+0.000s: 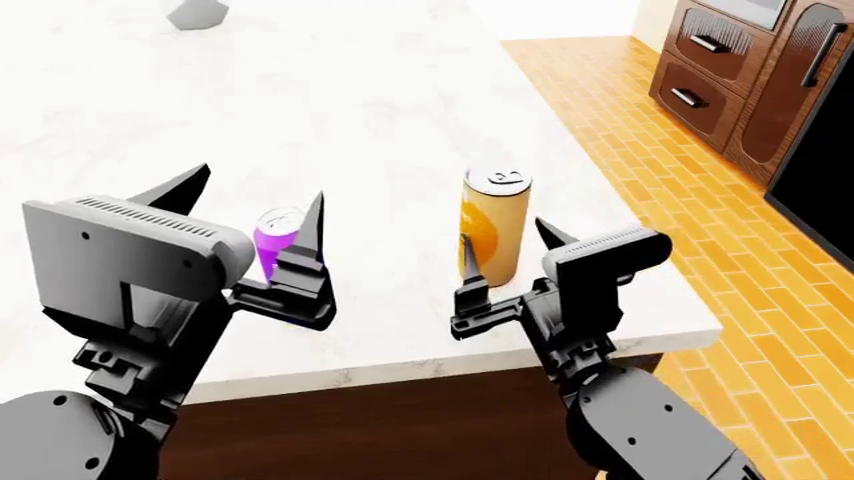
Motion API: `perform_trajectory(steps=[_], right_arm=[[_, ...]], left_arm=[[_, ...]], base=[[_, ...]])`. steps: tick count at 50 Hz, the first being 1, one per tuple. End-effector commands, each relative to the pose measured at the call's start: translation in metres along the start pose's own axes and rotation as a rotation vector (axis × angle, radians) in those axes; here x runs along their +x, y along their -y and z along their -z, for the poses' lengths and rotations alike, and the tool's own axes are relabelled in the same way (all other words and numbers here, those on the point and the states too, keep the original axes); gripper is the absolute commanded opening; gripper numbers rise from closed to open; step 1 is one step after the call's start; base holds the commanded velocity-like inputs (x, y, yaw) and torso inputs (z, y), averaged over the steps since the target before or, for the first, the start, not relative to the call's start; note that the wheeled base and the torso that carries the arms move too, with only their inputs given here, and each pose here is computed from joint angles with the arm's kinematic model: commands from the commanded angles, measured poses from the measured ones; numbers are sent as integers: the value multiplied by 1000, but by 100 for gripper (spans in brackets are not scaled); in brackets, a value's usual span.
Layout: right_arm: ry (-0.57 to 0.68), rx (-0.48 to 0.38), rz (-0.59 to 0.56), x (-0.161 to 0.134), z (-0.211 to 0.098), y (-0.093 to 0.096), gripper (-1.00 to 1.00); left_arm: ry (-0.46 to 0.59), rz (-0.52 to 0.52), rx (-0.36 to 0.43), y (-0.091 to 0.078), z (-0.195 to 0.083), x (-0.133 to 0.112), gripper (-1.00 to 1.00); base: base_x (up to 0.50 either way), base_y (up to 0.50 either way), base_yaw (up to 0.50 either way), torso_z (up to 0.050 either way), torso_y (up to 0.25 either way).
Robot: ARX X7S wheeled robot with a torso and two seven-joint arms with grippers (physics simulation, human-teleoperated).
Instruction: Move the drinks to the dining counter.
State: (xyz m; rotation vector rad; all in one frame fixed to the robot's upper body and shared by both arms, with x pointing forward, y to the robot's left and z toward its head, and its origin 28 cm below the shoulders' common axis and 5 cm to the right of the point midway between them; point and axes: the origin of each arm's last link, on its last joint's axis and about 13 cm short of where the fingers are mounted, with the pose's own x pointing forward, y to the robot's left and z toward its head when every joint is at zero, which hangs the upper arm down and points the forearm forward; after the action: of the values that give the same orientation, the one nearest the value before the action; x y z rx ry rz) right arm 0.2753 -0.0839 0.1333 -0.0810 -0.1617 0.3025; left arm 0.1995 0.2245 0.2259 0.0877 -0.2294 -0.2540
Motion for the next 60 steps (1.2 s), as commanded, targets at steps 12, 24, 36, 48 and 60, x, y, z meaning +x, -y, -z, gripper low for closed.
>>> perform_trajectory(steps=[12, 24, 36, 48, 60], right_arm=[[-8, 5, 8, -3, 2, 0, 100], [131, -38, 41, -26, -40, 1, 100], [250, -81, 110, -48, -69, 4, 100], [241, -79, 130, -47, -69, 5, 100], [238, -82, 132, -48, -69, 6, 100]], left_arm=[[-3, 2, -2, 0, 2, 0, 100], [-3, 1, -4, 0, 1, 0, 100], [-5, 11, -3, 2, 1, 3, 100], [-4, 9, -3, 2, 1, 1, 100], [-4, 10, -2, 2, 2, 1, 100]], base=[[0, 0, 0, 0, 0], [0, 0, 0, 0, 0], [0, 0, 0, 0, 0], [128, -251, 0, 0, 0], [291, -506, 0, 0, 0]])
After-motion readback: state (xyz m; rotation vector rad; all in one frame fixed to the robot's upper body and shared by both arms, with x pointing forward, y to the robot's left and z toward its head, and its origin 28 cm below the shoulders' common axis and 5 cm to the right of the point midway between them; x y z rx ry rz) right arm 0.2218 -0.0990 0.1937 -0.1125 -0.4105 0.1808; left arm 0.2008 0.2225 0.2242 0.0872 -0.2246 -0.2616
